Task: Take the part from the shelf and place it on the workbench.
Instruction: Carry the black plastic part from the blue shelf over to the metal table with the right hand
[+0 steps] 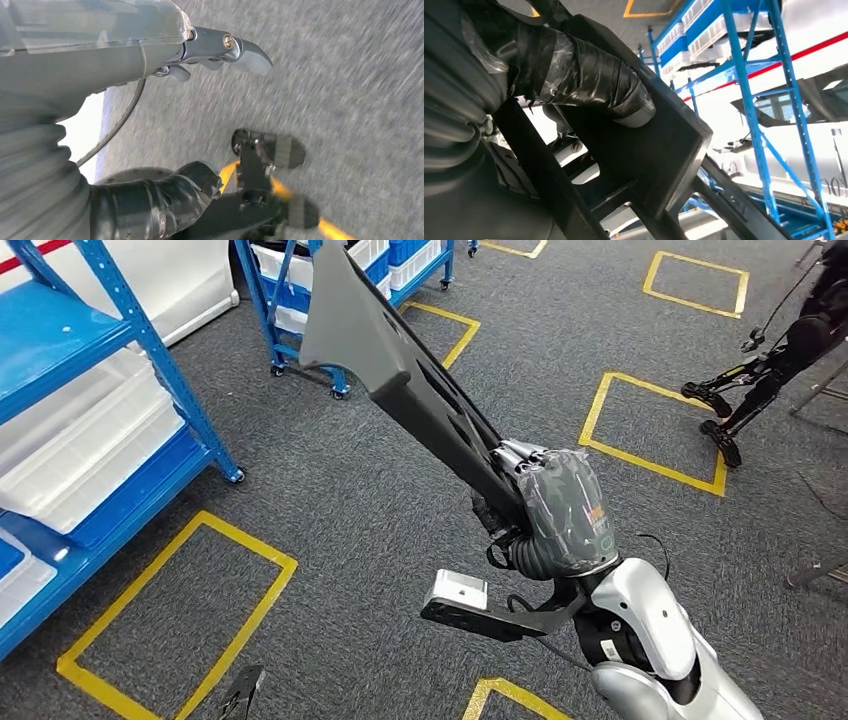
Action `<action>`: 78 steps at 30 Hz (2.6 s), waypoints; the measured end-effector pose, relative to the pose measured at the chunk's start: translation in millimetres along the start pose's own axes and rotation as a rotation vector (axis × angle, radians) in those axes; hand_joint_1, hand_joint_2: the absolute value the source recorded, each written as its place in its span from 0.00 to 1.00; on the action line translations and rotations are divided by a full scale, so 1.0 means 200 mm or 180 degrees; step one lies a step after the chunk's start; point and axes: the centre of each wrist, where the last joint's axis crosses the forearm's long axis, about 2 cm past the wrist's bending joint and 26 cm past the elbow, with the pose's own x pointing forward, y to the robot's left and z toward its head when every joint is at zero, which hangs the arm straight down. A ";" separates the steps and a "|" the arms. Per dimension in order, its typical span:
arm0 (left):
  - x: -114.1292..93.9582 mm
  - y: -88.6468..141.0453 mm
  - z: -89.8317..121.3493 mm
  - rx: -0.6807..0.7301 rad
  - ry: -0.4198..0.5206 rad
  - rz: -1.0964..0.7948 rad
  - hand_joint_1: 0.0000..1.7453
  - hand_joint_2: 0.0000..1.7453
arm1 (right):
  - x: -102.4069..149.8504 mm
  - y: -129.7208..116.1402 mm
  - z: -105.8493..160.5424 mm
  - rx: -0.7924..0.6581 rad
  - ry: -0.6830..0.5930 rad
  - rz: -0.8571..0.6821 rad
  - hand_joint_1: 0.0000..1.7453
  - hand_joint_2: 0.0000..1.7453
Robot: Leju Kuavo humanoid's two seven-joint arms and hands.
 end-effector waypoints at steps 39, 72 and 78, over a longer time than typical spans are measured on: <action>-0.04 0.00 0.00 0.0206 -0.0045 -0.0426 0.00 1.00 | -0.10 -0.02 0.29 -0.0011 0.0234 0.0189 1.00 1.00; 0.15 -0.01 0.01 -0.0574 0.0157 -0.0400 0.00 1.00 | -0.23 -0.10 0.21 0.0079 0.0263 0.0434 1.00 1.00; 0.16 -0.02 0.01 -0.0618 0.0143 -0.0399 0.00 1.00 | -0.28 -0.18 0.14 0.0062 0.0259 0.0537 1.00 1.00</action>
